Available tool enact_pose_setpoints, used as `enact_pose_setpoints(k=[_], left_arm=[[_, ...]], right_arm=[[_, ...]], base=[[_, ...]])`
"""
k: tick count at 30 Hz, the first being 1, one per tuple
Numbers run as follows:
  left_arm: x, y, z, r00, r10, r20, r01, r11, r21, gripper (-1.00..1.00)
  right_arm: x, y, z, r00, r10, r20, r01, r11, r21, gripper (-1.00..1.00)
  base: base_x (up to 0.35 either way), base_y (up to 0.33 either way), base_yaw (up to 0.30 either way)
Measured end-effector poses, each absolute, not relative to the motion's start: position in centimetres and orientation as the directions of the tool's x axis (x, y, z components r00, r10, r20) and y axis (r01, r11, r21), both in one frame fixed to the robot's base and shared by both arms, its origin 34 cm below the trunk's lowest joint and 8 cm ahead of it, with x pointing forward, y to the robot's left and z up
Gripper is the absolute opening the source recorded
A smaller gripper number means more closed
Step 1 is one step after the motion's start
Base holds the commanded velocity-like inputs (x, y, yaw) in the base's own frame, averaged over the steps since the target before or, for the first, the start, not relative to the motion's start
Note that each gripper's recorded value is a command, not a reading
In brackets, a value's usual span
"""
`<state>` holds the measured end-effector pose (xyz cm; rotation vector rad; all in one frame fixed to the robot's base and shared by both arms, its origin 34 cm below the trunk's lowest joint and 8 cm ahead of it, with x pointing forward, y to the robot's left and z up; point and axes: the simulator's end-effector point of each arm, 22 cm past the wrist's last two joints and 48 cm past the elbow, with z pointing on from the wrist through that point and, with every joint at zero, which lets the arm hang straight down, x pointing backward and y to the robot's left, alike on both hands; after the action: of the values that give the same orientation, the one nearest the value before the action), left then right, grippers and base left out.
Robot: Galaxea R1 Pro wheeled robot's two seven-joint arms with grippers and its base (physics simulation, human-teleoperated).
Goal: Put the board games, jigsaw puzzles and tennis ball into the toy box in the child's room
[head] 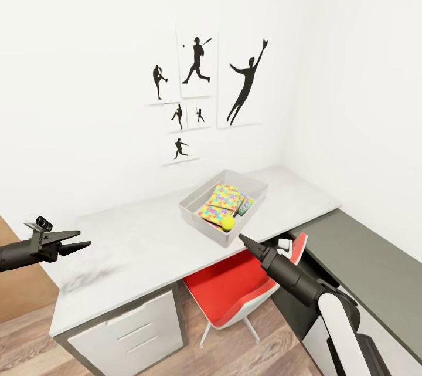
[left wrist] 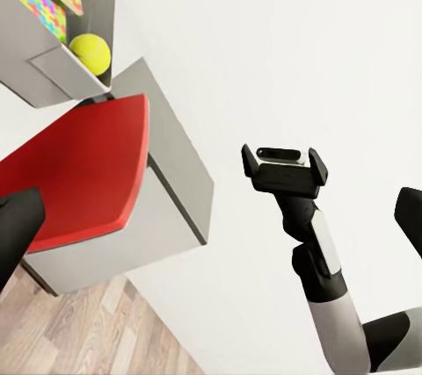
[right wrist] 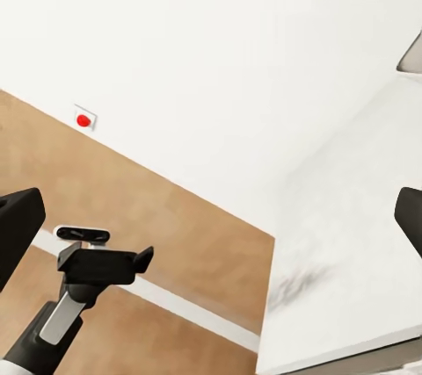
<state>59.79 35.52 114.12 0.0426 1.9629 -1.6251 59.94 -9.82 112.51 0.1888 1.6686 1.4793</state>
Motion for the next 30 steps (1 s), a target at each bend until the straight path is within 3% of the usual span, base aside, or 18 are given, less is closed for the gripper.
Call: enact_pose_setpoints(k=[15, 20, 30], left_arm=[[59.58, 35.53, 114.89, -0.822, -0.333, -0.463, 0.394, 0.256, -0.883, 1.00], [59.60, 35.49, 114.86, -0.822, -0.332, -0.462, 0.393, 0.256, -0.883, 1.00], [59.61, 35.58, 114.88, -0.822, -0.332, -0.463, 0.393, 0.257, -0.883, 1.00]], right_arm=[[59.78, -9.76, 113.16, -0.601, 0.620, -0.504, -0.427, 0.284, 0.858, 1.00], [59.79, -9.79, 113.11, -0.601, 0.620, -0.504, -0.425, 0.285, 0.859, 1.00], [59.89, -9.99, 113.12, -0.598, 0.624, -0.503, -0.424, 0.286, 0.859, 1.00]], base=[[-0.101, 0.000, 0.006], [-0.071, 0.009, -0.196], [-0.272, 0.081, -0.273]])
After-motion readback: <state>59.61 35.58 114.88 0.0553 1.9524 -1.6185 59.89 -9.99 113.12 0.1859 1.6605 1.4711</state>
